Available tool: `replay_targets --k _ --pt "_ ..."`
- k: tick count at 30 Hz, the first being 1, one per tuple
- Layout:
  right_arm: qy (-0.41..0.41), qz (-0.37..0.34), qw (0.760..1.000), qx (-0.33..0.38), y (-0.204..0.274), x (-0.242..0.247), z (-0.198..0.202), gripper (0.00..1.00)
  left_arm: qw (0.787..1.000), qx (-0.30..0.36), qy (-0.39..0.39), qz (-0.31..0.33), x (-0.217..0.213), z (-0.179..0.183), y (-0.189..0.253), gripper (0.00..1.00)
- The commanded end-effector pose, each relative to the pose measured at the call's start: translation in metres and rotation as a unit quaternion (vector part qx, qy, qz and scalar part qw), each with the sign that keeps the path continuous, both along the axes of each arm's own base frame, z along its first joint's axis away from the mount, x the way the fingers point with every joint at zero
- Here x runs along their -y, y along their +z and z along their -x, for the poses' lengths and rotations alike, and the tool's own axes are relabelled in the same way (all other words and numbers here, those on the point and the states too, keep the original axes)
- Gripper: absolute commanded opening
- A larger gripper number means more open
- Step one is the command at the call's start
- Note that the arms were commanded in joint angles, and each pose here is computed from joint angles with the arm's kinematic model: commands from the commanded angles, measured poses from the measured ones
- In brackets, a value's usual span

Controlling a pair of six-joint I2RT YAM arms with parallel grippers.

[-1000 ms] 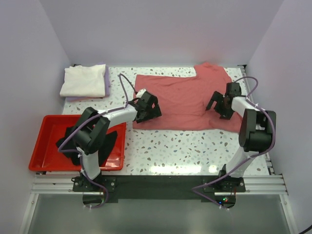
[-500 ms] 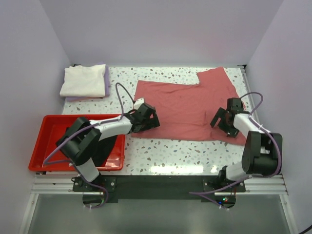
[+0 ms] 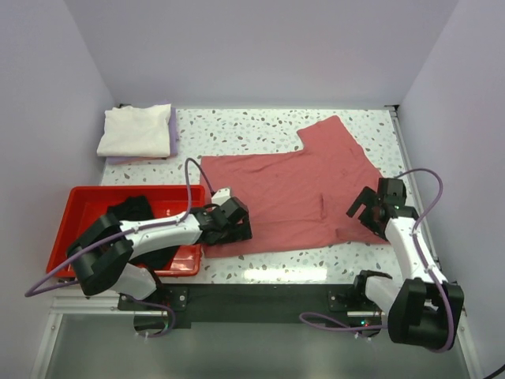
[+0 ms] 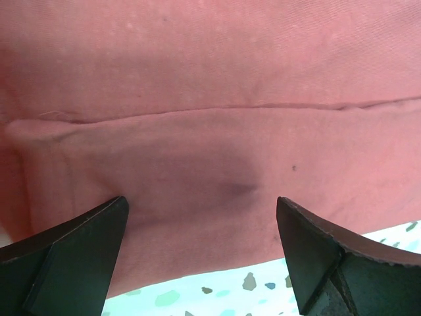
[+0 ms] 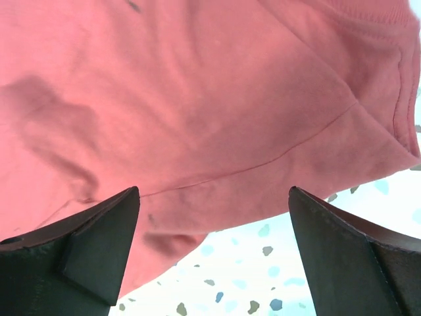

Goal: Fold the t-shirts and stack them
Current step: Fold the tshirt

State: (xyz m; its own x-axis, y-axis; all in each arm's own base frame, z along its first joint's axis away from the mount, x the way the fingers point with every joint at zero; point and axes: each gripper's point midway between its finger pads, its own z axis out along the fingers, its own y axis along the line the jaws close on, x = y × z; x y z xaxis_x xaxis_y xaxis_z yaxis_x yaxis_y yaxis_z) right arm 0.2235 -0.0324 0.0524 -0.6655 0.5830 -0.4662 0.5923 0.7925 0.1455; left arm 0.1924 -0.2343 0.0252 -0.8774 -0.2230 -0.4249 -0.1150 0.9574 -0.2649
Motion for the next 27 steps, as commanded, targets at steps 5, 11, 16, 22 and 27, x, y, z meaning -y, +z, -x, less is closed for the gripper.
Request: replay_targets --k 5,11,16,22,27 --pt "0.078 -0.026 0.989 0.125 0.075 -0.02 -0.042 0.99 0.998 0.053 0.023 -0.015 0.002 -0.027 0.04 1.0" --pt "0.128 -0.033 0.981 0.142 0.072 -0.054 -0.091 0.99 0.995 0.101 0.017 -0.01 0.018 -0.054 0.072 1.0" --pt "0.13 -0.04 0.982 0.13 0.043 -0.065 -0.121 0.99 0.992 0.122 0.028 -0.014 0.023 -0.075 0.091 1.0" --pt "0.106 -0.058 0.991 0.049 -0.016 -0.049 -0.111 0.99 0.991 0.126 0.051 -0.003 0.009 -0.104 0.099 1.0" --pt "0.043 -0.097 0.994 0.016 -0.042 -0.023 -0.086 0.99 0.989 0.129 0.075 -0.006 -0.006 -0.127 0.101 1.0"
